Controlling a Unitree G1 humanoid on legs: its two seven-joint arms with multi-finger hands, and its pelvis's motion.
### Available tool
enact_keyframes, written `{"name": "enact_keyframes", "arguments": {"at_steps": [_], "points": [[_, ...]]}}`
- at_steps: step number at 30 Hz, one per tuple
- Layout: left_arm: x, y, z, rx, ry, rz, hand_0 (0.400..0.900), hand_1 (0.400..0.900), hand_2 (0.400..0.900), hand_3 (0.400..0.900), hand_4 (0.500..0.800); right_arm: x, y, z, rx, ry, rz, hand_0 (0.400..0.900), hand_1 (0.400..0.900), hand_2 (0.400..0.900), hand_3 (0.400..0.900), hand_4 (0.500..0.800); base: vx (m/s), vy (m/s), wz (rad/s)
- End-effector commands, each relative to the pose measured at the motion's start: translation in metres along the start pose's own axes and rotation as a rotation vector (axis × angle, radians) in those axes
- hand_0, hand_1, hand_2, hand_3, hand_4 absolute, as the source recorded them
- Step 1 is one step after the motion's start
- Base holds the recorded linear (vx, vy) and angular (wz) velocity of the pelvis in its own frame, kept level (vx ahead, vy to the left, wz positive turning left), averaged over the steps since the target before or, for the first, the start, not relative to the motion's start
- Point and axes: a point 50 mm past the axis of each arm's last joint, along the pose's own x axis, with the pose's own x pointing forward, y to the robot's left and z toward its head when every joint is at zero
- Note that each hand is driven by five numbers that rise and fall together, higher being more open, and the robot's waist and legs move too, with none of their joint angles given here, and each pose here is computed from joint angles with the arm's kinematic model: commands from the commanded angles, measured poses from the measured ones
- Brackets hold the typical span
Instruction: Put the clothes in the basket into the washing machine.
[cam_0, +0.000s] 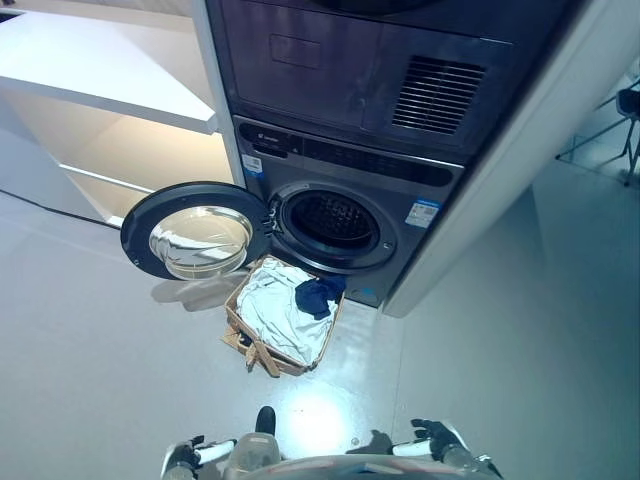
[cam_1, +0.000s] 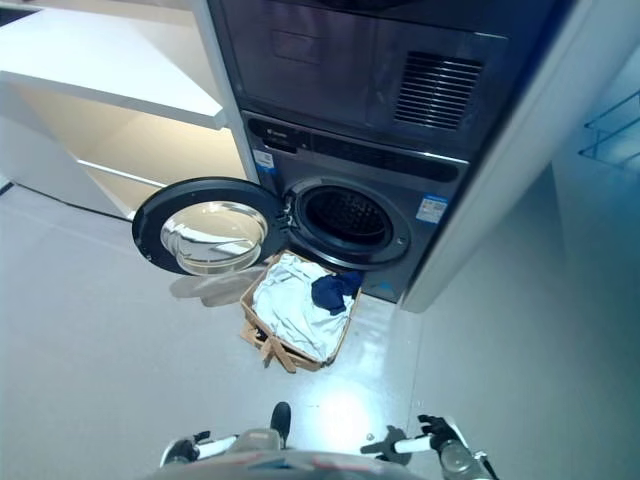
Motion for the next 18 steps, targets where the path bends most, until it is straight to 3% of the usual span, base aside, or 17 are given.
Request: {"name": "enact_keyframes", "arguments": {"at_steps": [1, 7, 13, 18], "points": [[0.0, 0.014, -0.007, 0.036, 0.001, 0.05, 0.9, 0.9, 0.9, 0.9, 0.8, 0.002, -0.029, 0.02, -0.035, -0.091, -0.083, 0.9, 0.9, 0.9, 0.9, 0.8, 0.2, 0.282, -0.17], [0.003, 0.016, 0.019, 0.117, -0.087, 0.042, 0.9, 0.9, 0.9, 0.9, 0.8, 0.004, -0.034, 0.05, -0.03, -0.184, -0.09, 0.9, 0.9, 0.9, 0.9, 0.8, 0.197, 0.303, 0.06], [0.002, 0.014, 0.014, 0.135, -0.062, 0.021, 0.9, 0.9, 0.9, 0.9, 0.8, 0.003, -0.036, 0.063, -0.02, -0.236, -0.095, 0.9, 0.9, 0.9, 0.9, 0.8, 0.183, 0.363, 0.13], [0.002, 0.013, 0.013, 0.149, -0.055, 0.012, 0.9, 0.9, 0.9, 0.9, 0.8, 0.003, -0.038, 0.053, -0.012, -0.206, -0.099, 0.9, 0.9, 0.9, 0.9, 0.8, 0.206, 0.099, 0.23]]}}
